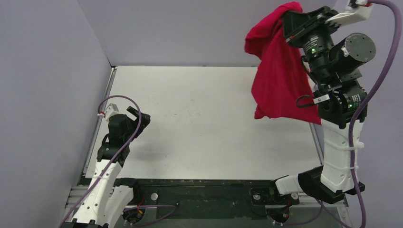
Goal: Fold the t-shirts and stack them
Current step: Move the tshirt to the center of the board, then flatten out the tshirt
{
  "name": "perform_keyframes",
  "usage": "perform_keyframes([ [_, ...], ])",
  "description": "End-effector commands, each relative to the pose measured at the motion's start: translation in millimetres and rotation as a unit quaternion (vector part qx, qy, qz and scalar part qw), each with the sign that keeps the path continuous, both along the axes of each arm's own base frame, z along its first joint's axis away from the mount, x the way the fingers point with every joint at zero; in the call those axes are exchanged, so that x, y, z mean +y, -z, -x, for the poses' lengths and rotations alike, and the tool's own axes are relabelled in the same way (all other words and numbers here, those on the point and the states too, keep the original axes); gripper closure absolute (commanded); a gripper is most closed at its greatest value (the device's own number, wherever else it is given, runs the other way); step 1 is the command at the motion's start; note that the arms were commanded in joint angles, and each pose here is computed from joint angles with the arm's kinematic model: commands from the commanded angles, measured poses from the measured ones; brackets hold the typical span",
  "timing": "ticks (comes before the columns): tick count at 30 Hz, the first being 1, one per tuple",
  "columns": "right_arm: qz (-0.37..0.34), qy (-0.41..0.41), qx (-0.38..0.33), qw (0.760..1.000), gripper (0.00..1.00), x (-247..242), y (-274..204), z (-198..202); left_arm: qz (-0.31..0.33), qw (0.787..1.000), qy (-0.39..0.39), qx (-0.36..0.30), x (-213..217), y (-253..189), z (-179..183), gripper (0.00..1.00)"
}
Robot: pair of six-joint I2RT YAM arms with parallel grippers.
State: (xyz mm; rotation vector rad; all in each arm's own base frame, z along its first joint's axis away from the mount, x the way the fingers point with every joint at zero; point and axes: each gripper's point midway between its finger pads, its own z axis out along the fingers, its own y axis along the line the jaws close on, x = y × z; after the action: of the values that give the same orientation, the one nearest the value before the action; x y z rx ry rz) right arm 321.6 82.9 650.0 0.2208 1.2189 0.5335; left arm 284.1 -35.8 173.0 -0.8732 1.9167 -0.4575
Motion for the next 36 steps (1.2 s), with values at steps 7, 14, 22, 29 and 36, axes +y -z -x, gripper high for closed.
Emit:
perform_keyframes([
  [7,0.082,-0.222,-0.006,0.971,1.0,164,20,38,0.01,1.0,-0.013,0.004,3,-11,22,0.02],
  [14,0.12,-0.15,0.084,0.978,1.0,154,100,25,-0.008,0.997,-0.075,0.033,26,-8,48,0.02],
  [22,0.118,0.033,0.38,0.917,0.68,29,388,26,0.007,0.998,-0.059,0.025,18,-2,41,0.02],
  [29,0.17,0.208,0.475,0.838,0.14,-60,456,65,0.055,0.994,0.079,0.056,-35,30,19,0.02],
  [36,0.233,0.016,0.495,0.837,0.14,17,497,65,0.011,0.986,0.139,0.091,-67,54,-7,0.02],
])
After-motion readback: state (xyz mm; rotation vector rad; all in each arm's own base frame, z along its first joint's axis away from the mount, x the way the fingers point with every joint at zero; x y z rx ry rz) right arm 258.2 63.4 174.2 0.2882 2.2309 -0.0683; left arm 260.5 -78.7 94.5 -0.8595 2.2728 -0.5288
